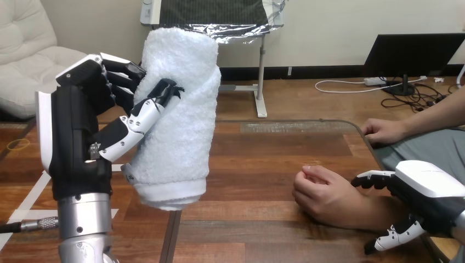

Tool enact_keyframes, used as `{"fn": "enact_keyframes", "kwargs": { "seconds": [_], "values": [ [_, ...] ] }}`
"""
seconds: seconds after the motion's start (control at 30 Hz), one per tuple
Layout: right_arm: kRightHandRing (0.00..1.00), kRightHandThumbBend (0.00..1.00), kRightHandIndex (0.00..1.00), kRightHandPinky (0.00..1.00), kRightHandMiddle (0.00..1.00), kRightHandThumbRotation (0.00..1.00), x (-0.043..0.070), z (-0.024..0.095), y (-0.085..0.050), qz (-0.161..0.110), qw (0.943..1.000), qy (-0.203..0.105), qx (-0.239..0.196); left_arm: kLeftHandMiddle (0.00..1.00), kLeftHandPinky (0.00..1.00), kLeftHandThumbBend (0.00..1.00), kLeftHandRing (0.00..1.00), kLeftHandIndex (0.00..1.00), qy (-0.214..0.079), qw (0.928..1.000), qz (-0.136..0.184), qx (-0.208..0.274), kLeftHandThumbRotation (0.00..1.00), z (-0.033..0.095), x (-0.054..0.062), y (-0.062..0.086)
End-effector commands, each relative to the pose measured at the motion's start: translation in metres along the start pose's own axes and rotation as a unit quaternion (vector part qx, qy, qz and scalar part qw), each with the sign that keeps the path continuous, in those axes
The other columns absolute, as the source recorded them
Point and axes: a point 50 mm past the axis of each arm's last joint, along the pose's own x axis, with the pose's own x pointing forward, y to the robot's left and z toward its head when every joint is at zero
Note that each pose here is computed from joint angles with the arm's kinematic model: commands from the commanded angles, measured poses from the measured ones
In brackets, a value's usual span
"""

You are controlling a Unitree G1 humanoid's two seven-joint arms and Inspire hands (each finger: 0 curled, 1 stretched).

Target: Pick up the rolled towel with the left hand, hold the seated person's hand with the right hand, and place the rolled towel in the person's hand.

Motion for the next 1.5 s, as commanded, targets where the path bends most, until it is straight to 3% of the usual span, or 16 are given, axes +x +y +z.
{"fn": "enact_keyframes", "kwargs": {
  "seconds": [0.0, 0.63, 1.47],
  "values": [
    [0.8, 1.0, 0.8, 0.71, 0.8, 0.21, 0.01, 0.001, -0.012, -0.022, 0.9997, -0.003, -0.01, 0.31, 0.18, 0.48, 0.24, 0.37, -0.041, 0.9991, -0.001, -0.014, 0.0, 0.011, 0.008, -0.003],
    [0.79, 1.0, 0.79, 0.7, 0.79, 0.23, 0.023, -0.004, -0.015, -0.027, 0.999, 0.009, -0.034, 0.31, 0.18, 0.48, 0.24, 0.37, -0.045, 0.9989, -0.005, -0.009, 0.0, 0.01, 0.009, -0.001],
    [0.8, 1.0, 0.82, 0.68, 0.82, 0.34, 0.035, -0.019, -0.024, 0.007, 0.9959, 0.067, -0.06, 0.31, 0.18, 0.48, 0.24, 0.36, -0.047, 0.9989, -0.006, -0.003, 0.0, 0.01, 0.008, 0.001]
  ]
}}
